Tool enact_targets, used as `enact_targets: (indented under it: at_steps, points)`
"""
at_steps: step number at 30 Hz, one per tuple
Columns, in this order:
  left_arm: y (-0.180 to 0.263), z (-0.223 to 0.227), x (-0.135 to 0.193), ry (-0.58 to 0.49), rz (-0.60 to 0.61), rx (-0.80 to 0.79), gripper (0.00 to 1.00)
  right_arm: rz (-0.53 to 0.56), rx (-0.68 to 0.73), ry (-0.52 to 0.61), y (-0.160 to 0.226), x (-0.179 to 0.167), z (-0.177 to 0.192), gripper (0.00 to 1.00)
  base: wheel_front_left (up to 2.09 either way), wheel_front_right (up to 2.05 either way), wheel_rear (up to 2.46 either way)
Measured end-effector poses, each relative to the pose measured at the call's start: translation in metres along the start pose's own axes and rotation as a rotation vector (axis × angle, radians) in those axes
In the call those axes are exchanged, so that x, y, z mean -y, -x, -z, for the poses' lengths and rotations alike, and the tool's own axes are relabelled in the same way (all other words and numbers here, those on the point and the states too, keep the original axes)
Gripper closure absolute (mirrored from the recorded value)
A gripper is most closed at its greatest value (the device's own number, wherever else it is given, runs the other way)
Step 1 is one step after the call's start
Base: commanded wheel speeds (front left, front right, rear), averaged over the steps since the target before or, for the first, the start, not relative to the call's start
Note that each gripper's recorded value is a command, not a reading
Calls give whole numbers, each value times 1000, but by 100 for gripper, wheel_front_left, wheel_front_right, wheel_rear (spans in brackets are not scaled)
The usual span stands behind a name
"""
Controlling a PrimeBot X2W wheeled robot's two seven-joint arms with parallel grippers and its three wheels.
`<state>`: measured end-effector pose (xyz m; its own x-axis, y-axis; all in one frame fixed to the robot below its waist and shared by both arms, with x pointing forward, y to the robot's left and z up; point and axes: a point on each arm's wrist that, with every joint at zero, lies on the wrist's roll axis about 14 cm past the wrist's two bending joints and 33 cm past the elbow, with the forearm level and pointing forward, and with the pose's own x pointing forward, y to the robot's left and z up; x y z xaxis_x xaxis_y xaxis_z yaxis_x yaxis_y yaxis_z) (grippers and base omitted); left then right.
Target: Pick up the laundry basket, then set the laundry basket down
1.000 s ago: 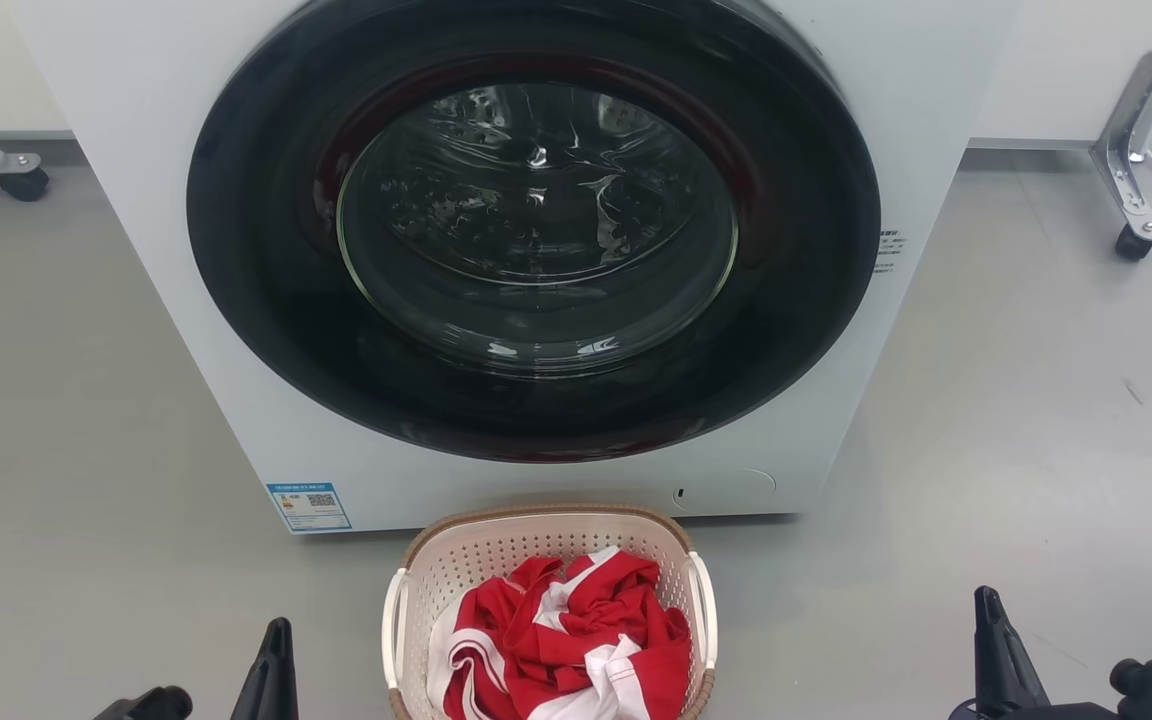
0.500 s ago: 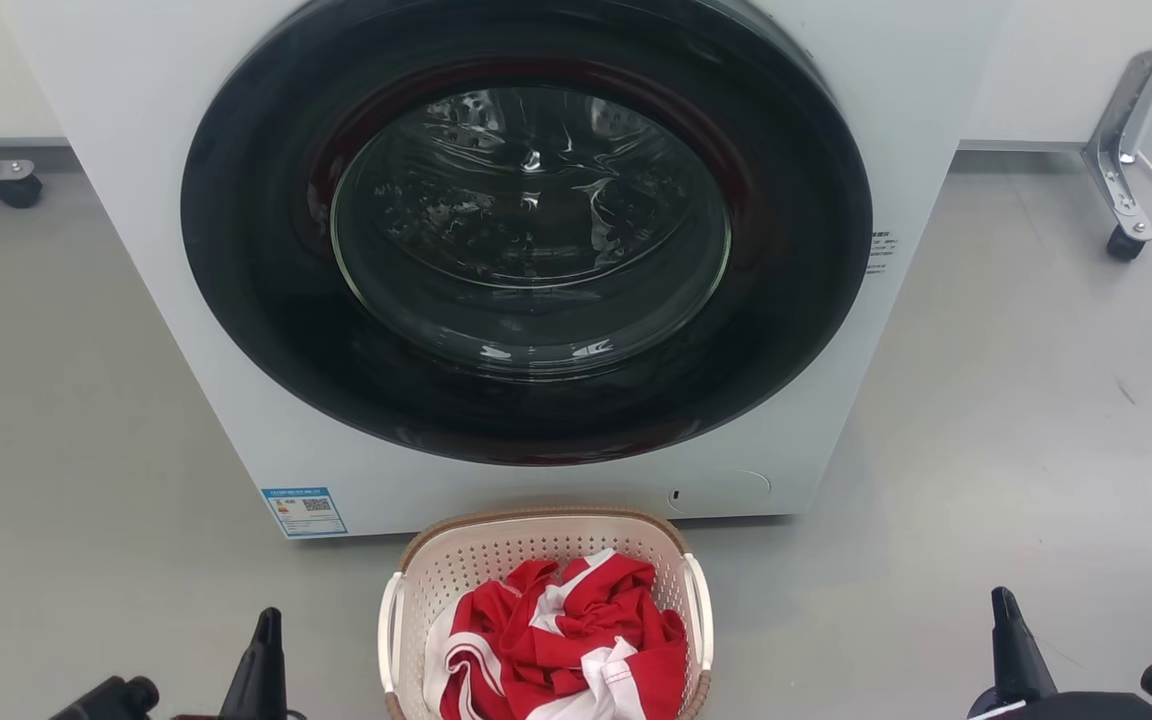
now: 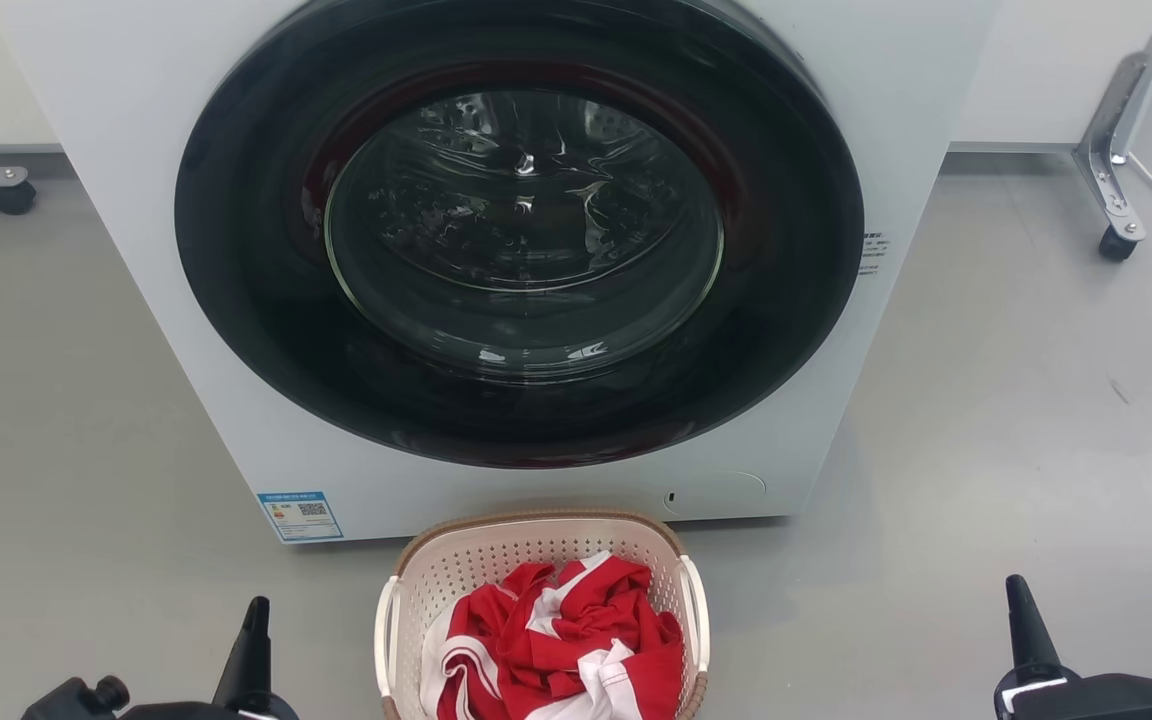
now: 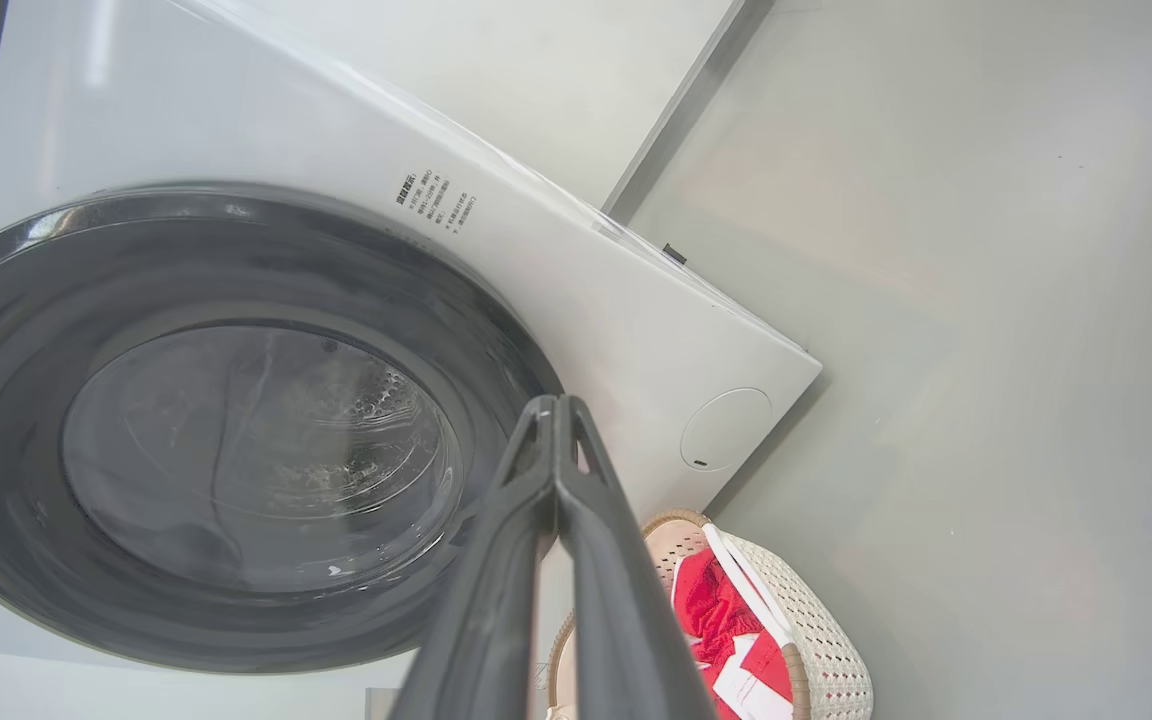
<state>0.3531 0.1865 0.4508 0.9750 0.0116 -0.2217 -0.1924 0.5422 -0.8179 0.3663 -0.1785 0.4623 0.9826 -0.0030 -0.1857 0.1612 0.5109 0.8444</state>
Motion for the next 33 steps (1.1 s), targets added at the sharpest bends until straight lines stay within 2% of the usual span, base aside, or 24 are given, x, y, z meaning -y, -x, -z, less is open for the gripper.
enact_targets:
  at_steps: [33]
  points:
    - [-16,-19,20,504,115,4,100,-76,37,-485,-9,-3,-29,100,0,0,0]
